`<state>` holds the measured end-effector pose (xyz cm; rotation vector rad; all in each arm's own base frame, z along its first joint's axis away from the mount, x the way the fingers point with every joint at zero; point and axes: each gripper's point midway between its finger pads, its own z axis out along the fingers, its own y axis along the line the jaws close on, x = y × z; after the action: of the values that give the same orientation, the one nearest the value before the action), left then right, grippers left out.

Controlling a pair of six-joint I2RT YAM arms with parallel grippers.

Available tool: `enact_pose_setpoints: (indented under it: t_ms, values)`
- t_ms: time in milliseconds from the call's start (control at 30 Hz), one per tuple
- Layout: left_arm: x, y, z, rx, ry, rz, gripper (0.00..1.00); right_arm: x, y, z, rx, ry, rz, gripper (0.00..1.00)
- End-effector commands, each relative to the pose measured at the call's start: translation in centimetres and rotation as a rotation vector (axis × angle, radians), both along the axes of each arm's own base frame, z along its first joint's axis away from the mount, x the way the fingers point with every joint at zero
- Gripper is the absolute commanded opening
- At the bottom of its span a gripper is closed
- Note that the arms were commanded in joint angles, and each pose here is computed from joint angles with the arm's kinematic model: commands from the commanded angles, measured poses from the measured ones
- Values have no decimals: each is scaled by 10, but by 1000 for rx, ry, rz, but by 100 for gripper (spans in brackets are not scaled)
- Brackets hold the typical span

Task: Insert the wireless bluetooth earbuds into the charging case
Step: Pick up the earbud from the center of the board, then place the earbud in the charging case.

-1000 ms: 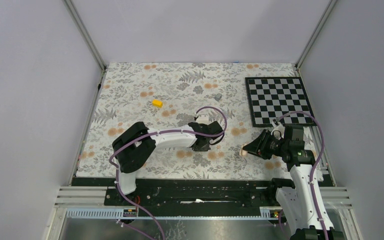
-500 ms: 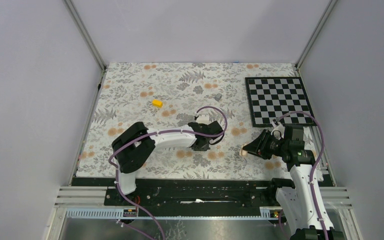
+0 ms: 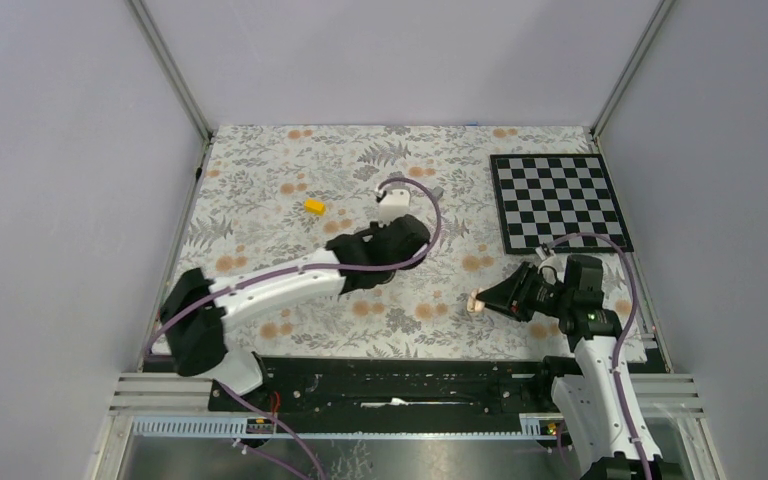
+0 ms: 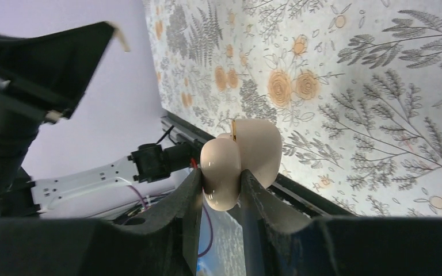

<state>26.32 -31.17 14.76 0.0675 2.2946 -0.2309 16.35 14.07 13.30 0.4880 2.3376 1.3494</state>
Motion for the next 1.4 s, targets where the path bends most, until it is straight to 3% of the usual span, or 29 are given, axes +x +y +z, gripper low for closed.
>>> enact_pose_setpoints:
  t_ms: [0, 167, 333, 500, 767, 1167, 1367]
  values:
    - [18, -6, 85, -199, -283, -46, 0, 9, 11, 27, 139, -61, 9, 0]
    - [16, -4, 136, -363, -486, -109, 0, 21, 21, 42, 243, -98, -18, 0]
    - [9, -17, 161, -442, -575, -222, 0, 22, 49, 55, 310, -120, 41, 0]
    - [-9, -22, 182, -545, -688, -355, 0, 28, 73, 79, 395, -161, 100, 0]
    - [-56, -13, 202, -601, -922, -611, 0, 40, 78, 103, 508, -171, 97, 0]
    - [-97, -34, 193, -662, -1000, -888, 0, 47, 70, 107, 582, -104, -50, 0]
    - [-107, -44, 186, -692, -995, -960, 0, 39, 69, 117, 625, -101, -30, 0]
